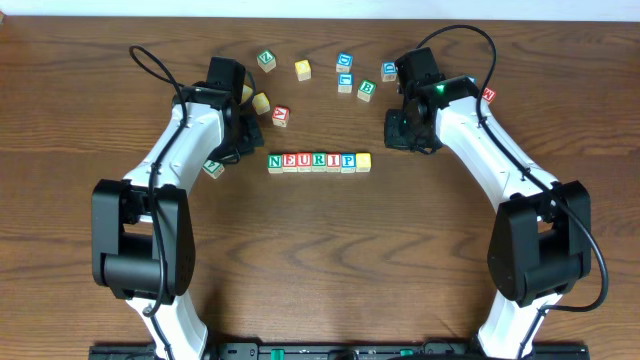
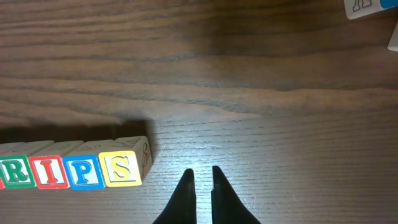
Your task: Spell out NEURIPS
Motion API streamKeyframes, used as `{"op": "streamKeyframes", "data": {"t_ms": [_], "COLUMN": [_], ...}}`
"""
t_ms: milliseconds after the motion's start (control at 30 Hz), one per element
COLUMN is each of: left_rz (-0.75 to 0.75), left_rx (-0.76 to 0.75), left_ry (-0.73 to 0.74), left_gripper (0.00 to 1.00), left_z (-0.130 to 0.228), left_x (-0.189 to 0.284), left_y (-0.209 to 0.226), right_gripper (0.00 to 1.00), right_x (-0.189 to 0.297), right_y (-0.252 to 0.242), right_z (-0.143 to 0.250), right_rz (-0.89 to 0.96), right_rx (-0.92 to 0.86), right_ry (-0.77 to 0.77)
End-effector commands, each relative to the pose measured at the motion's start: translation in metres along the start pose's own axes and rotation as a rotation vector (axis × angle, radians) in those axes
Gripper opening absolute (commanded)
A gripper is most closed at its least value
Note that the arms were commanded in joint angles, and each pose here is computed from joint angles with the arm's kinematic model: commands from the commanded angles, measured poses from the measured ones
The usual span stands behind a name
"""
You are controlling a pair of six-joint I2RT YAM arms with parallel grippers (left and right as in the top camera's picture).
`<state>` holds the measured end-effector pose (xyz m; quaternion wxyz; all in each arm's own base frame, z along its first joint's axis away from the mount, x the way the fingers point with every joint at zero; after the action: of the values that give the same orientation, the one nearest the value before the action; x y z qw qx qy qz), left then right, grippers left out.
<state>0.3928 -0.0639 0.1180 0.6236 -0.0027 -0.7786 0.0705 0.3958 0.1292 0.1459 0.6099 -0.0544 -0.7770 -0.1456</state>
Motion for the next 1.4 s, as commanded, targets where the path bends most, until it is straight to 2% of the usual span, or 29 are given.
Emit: {"op": "streamKeyframes", "data": {"t_ms": [0,333,467,600,1367], "left_rz": [0.036,0.011,0.027,0.109,0.165], "left_rx": [-0.015,-0.02,-0.031,-0.085,-0.189], "left_ry": [0.038,0.11,0.103,0.122,0.123], "left_gripper": [0.08,0.08,0.08,0.08,0.08], "left_z": [0.005,0.013,0.012,0.015,0.026], "left_x": [-0.012,-0.041,-0.041,-0.041,-0.042], "left_y": [-0.006,-0.003,-0.006,-0.018,-0.057], "right_gripper": [0.05,0.06,0.06,0.06,0.06], "right_x": [-0.005,-0.012,-0.018,-0.019,-0.026], "right_y": [0.001,-0.002,-0.004,-0.005,-0.014], "right_z": [0.002,0.005,0.008,0.008,0.009], "right_rz": [-0.003,0.001,0.003,0.001,0.022], "right_rx": [-0.009,-0.011,-0.021,-0.022,-0.041], "right_ry": [0.008,0.013,0.017,0.014,0.035]}}
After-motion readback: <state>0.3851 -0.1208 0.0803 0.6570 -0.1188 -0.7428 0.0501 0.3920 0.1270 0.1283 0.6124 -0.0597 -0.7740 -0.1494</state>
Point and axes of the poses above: each gripper's point midway between its finger pads, its own x axis back along the fingers, its own y axis along the line the jaws close on, z = x × y, the point moved 7 cm from there along x, back along the fingers, and after that the axes turned 12 degrees about -x, right-handed, at the moved point
